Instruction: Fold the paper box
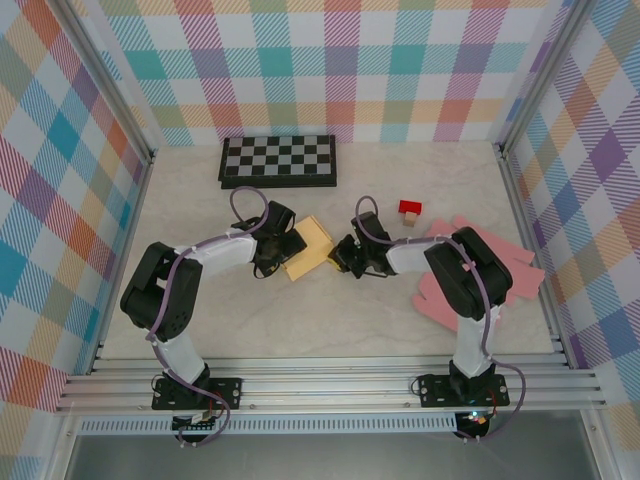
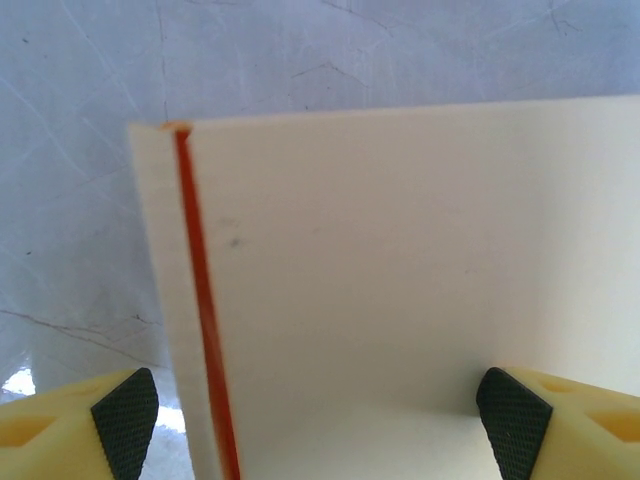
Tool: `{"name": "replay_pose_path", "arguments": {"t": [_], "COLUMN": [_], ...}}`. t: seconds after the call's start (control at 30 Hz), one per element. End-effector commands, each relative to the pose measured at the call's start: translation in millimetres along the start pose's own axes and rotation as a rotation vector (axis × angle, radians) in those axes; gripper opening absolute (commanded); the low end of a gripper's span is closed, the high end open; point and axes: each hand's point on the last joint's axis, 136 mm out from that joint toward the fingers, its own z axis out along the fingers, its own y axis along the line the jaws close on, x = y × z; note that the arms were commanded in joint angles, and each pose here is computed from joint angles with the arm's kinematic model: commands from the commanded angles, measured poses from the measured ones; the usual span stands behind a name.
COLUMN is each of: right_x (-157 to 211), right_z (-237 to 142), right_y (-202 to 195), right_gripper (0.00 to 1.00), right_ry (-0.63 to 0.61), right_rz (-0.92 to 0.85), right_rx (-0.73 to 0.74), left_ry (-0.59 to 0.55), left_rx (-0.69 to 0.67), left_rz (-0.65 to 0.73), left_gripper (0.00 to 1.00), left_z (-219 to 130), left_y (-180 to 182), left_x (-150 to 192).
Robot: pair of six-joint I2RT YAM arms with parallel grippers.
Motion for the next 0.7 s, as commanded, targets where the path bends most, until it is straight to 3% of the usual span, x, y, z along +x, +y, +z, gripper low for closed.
{"name": "replay_pose_path", "arguments": {"t": [0.0, 0.13, 0.27, 0.67], "right_x": [-8, -10, 2, -23], "right_z": [7, 3, 15, -32], "right_y": [19, 12, 13, -10], "right_gripper": [0.09, 0.1, 0.11, 0.12], "right_ry": [-0.007, -0.02, 0.087, -0.004], "right_rz": [-0.039, -0.05, -0.09, -0.24], "right_rx": [-0.015, 0.011, 0.035, 0.179], "left_ry": [0.194, 0.197, 0.23, 0.147], "left_rx": [-0.199, -0.164, -0.112, -0.088], "left_rz": [0.05, 0.056, 0.076, 0.112], "left_gripper": [0.86, 0.86, 0.86, 0.89], "left_z": [21, 16, 10, -32], "left_y": [55, 43, 22, 3], "left_x": [50, 47, 45, 5]}}
